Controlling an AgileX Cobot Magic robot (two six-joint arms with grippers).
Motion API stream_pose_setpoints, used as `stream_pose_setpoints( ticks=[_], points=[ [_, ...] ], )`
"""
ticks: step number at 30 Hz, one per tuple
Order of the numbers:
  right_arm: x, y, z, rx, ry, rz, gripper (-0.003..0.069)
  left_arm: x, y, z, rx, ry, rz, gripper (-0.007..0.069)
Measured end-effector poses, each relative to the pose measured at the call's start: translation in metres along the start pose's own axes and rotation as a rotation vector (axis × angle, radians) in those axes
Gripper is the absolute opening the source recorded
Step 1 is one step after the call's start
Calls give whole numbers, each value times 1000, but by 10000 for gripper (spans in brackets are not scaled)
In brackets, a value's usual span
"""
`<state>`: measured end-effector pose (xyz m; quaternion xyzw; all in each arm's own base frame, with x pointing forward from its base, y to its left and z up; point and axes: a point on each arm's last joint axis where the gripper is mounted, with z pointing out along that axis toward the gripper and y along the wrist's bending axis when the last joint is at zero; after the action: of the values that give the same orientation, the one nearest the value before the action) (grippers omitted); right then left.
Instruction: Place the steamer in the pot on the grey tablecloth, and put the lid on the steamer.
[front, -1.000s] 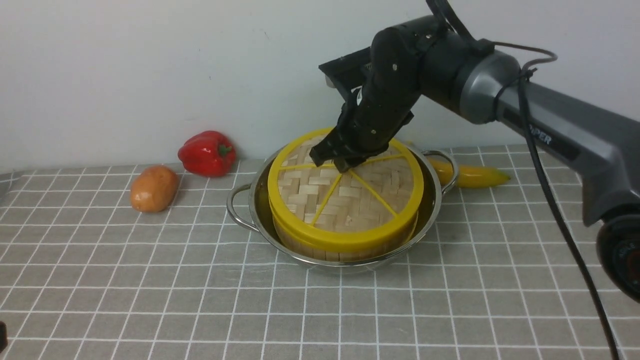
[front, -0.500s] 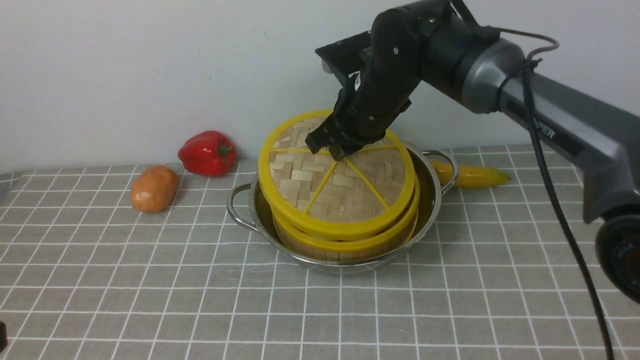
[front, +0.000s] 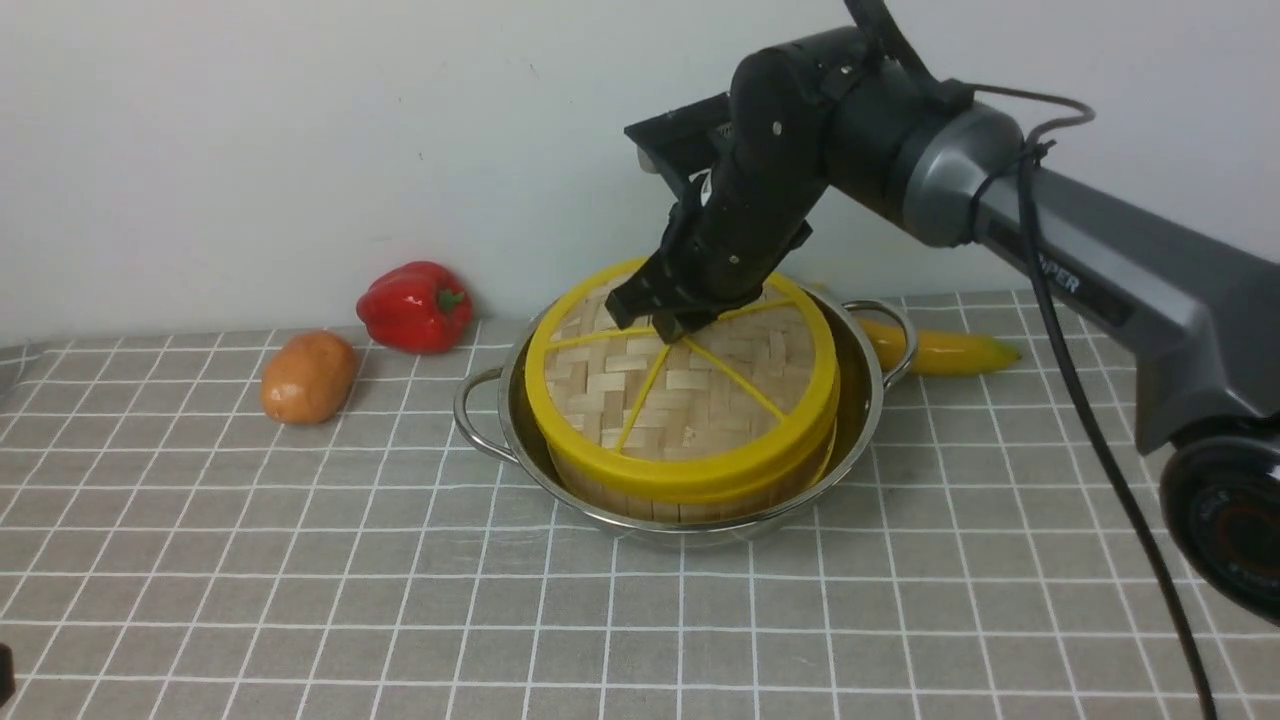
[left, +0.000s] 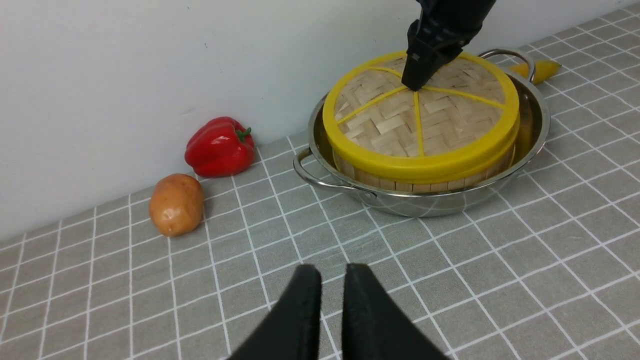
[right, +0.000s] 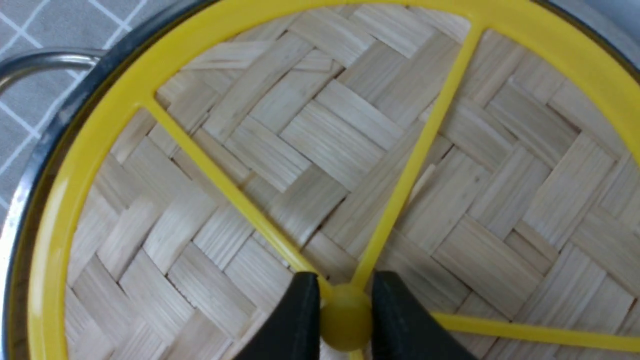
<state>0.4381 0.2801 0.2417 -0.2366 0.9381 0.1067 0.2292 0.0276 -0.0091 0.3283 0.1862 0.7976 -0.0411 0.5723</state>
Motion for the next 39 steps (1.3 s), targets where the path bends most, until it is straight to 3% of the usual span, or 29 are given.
stream_pose_setpoints(
  ticks=[20, 23, 29, 33, 34, 39],
  points=[
    [1, -2, 1, 16, 10, -8, 155, 0, 0, 0, 0, 1, 0, 75],
    [2, -2, 1, 16, 21, -6, 211, 0, 0, 0, 0, 1, 0, 74],
    [2, -1, -5, 17, 42, 6, 427, 0, 0, 0, 0, 1, 0, 74],
    [-19, 3, -51, 6, -91, 3, 537, 0, 0, 0, 0, 0, 1, 74],
    [-19, 3, -51, 6, -91, 2, 541, 0, 0, 0, 0, 0, 1, 74],
    [-30, 13, -181, -23, -350, -3, 529, -3, 1, 0, -7, -38, 4, 74]
  ],
)
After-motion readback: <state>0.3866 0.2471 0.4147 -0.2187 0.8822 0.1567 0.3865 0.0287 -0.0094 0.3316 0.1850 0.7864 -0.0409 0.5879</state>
